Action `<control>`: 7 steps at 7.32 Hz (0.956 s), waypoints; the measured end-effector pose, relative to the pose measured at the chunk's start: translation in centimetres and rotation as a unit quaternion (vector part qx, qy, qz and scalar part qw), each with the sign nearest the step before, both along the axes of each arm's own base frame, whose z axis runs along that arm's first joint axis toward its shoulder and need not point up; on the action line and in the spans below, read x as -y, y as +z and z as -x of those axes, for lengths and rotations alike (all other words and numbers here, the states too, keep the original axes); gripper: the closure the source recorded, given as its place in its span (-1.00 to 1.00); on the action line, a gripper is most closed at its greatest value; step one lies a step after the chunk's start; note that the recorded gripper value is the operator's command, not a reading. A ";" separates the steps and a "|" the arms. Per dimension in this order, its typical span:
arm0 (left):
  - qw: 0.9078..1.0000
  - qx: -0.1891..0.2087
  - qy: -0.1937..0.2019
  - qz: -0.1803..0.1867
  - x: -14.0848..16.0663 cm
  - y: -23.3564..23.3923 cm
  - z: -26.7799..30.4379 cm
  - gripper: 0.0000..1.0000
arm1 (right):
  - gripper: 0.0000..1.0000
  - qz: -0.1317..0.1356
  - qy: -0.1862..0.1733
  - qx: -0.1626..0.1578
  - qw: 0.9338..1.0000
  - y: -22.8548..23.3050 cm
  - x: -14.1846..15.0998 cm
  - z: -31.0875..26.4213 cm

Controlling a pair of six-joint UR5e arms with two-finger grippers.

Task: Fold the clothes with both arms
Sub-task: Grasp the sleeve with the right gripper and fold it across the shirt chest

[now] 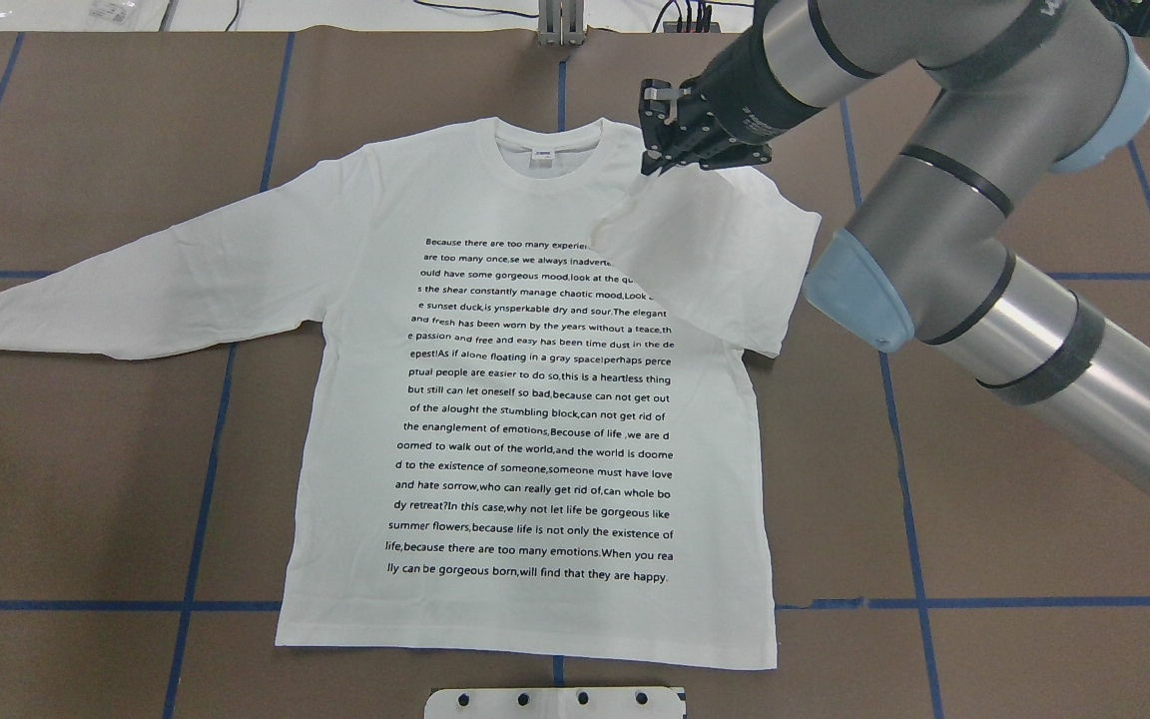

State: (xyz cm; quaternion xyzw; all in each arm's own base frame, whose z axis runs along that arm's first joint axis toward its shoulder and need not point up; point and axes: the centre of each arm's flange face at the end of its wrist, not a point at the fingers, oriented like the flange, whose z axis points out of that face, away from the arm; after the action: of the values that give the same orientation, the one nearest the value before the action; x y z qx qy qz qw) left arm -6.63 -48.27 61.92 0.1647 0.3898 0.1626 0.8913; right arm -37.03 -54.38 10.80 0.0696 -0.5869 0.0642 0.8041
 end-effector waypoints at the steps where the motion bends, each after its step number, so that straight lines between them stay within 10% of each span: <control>1: 1.000 0.000 0.000 0.000 0.0 0.0 0.0 -1.00 | 1.00 -0.010 -0.012 0.009 1.000 -3.7 -0.2 2.8; 7: 1.000 -0.003 0.000 0.008 0.0 0.7 0.0 -1.00 | 1.00 -0.019 -0.004 -0.081 0.997 -4.4 -0.9 25.0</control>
State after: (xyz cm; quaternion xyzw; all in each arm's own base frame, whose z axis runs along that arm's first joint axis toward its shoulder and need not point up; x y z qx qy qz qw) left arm -6.59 -48.27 62.61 0.1582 0.3939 0.1594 0.8913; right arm -62.07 -53.50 6.39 0.0871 -0.5214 0.0436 0.8477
